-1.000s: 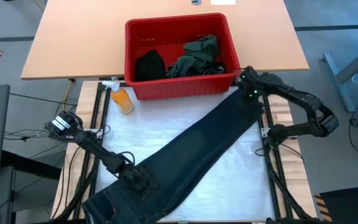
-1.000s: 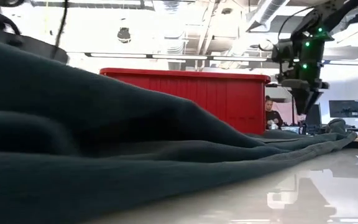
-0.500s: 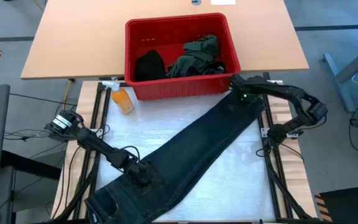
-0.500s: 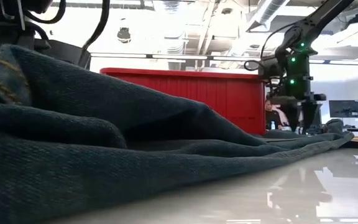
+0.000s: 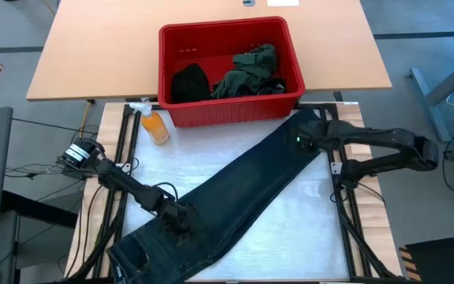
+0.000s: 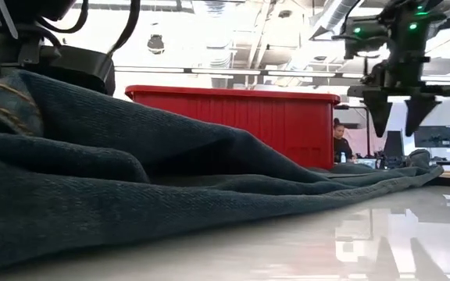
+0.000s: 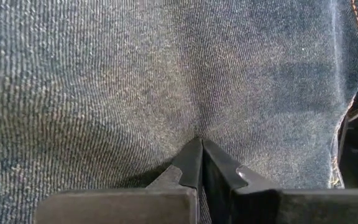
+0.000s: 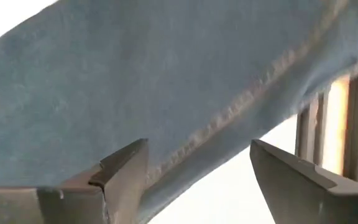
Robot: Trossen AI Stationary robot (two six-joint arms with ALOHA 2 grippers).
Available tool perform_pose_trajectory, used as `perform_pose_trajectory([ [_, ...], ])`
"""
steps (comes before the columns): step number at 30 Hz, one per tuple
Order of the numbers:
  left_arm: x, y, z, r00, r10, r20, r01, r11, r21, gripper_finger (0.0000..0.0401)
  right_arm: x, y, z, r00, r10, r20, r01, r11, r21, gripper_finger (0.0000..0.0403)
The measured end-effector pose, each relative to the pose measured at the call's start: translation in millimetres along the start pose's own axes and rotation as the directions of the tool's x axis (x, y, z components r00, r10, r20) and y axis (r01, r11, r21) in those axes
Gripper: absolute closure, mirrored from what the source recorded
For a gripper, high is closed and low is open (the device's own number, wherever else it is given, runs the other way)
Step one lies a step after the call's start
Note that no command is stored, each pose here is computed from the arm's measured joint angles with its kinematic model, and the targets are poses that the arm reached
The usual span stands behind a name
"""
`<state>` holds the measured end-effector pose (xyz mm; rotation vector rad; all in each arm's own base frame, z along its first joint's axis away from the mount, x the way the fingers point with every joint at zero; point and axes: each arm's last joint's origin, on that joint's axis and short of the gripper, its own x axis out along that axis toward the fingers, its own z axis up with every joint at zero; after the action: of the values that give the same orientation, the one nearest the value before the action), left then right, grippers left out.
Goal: Fold Laundry from Bin
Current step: Fold the dark blue pants
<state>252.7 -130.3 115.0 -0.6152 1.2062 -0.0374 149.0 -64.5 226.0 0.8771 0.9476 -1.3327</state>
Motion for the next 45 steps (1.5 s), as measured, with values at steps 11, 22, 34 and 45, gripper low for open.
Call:
perform_pose_trajectory([
  [11, 1.0, 0.8, -2.9, 1.0, -0.005, -0.004, 0.005, 1.0, -0.012, 0.0401, 20.4, -5.2, -41.3, 0.981, -0.118, 0.155, 0.062, 0.943, 0.328, 0.0097],
  [22, 1.7, -2.2, -6.7, 1.0, -0.022, -0.021, 0.021, 0.999, -0.027, 0.0401, 40.8, 10.5, -47.1, 0.973, -0.207, 0.1, 0.106, 0.789, 0.605, 0.0097],
  [34, 2.4, -5.5, -11.1, 0.999, -0.022, -0.026, 0.022, 1.0, -0.017, 0.0401, 95.9, -1.2, -55.8, 0.966, -0.23, 0.122, 0.072, 0.688, 0.723, 0.0097],
  [45, 3.2, -7.9, -12.8, 0.999, -0.039, -0.026, 0.038, 0.998, -0.044, 0.0401, 100.9, -3.0, -46.3, 0.934, -0.14, 0.329, -0.141, 0.7, 0.7, 0.0136],
])
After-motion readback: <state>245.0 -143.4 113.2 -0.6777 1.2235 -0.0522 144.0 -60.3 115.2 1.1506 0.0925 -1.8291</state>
